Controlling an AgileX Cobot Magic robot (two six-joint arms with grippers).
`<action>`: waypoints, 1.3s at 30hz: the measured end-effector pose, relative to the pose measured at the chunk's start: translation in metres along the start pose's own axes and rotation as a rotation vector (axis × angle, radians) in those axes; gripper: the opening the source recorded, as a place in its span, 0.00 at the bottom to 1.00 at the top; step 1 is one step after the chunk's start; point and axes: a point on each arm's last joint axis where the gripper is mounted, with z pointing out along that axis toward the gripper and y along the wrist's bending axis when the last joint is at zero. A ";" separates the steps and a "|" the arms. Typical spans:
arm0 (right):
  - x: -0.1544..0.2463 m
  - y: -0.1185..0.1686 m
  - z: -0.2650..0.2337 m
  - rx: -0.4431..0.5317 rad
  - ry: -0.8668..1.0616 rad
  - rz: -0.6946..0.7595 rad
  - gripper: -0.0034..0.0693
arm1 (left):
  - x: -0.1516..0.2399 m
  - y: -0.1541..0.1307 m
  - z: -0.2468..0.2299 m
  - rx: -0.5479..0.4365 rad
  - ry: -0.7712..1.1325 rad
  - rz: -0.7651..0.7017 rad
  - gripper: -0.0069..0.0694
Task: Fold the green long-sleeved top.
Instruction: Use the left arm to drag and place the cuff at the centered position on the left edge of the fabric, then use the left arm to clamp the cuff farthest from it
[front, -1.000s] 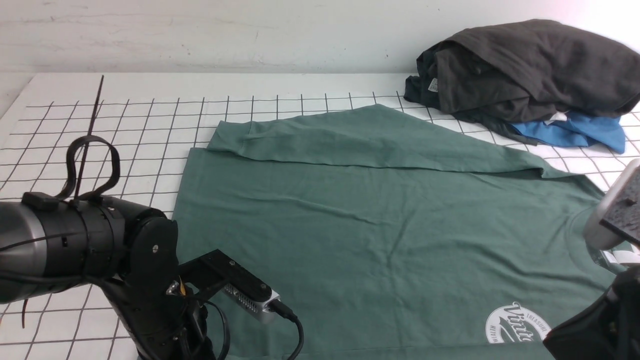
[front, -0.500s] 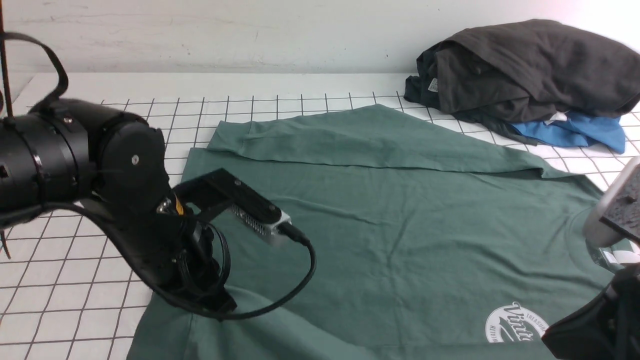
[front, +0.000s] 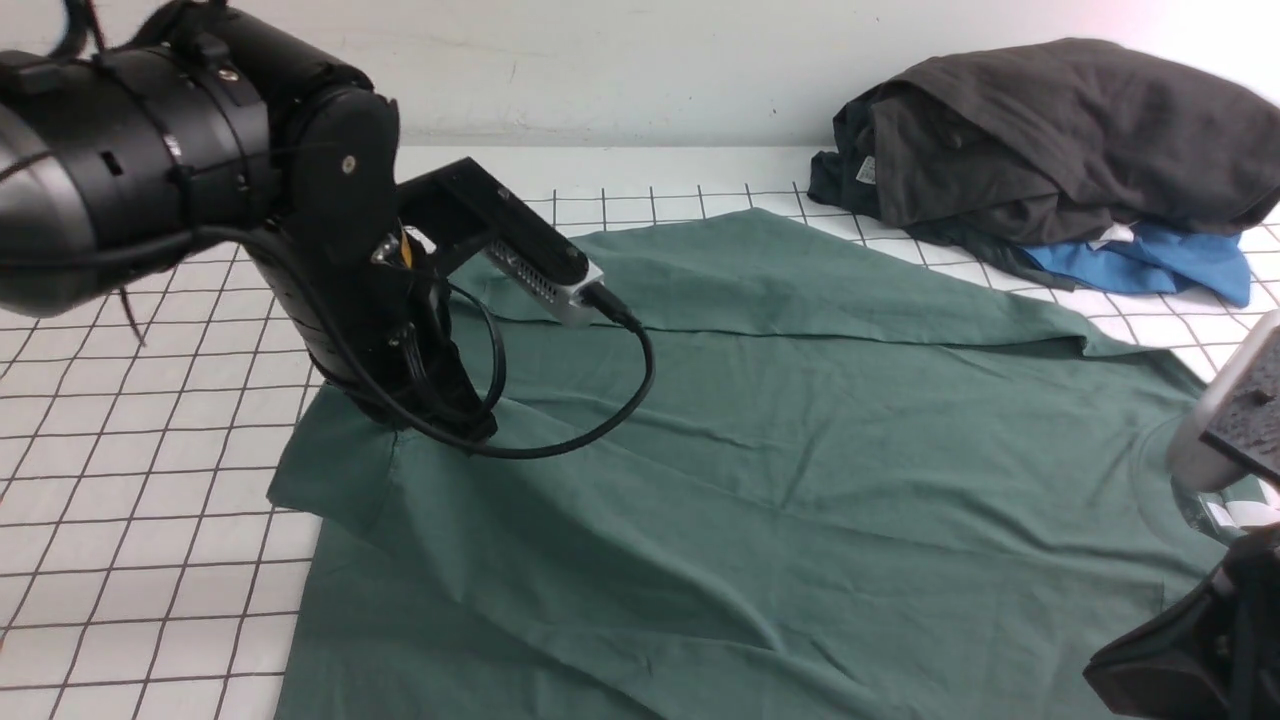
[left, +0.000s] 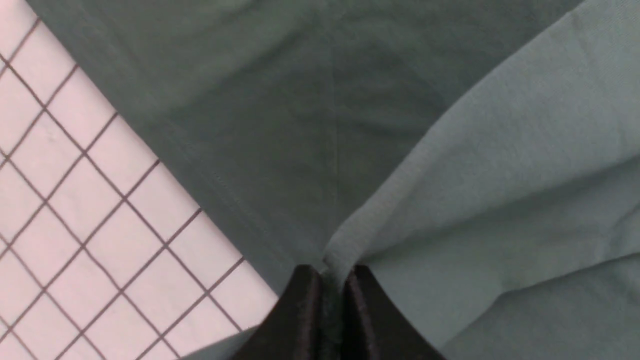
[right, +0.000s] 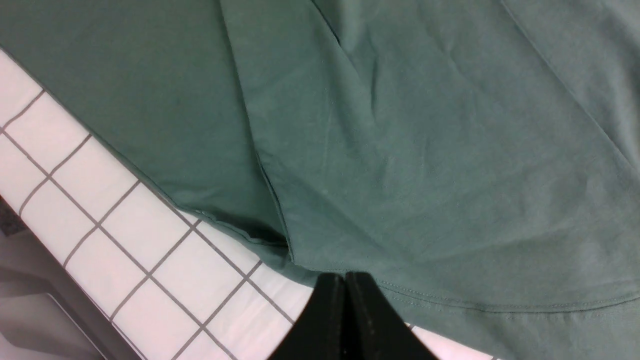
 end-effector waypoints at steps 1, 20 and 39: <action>0.000 0.000 0.000 0.002 0.001 -0.001 0.03 | -0.001 0.001 0.008 0.007 0.019 -0.013 0.13; -0.029 -0.029 0.008 0.180 0.004 0.056 0.03 | -0.007 0.065 0.068 0.098 0.020 -0.326 0.46; -0.114 -0.081 0.058 0.270 0.031 0.087 0.03 | -0.061 0.158 0.124 0.049 -0.246 -0.620 0.62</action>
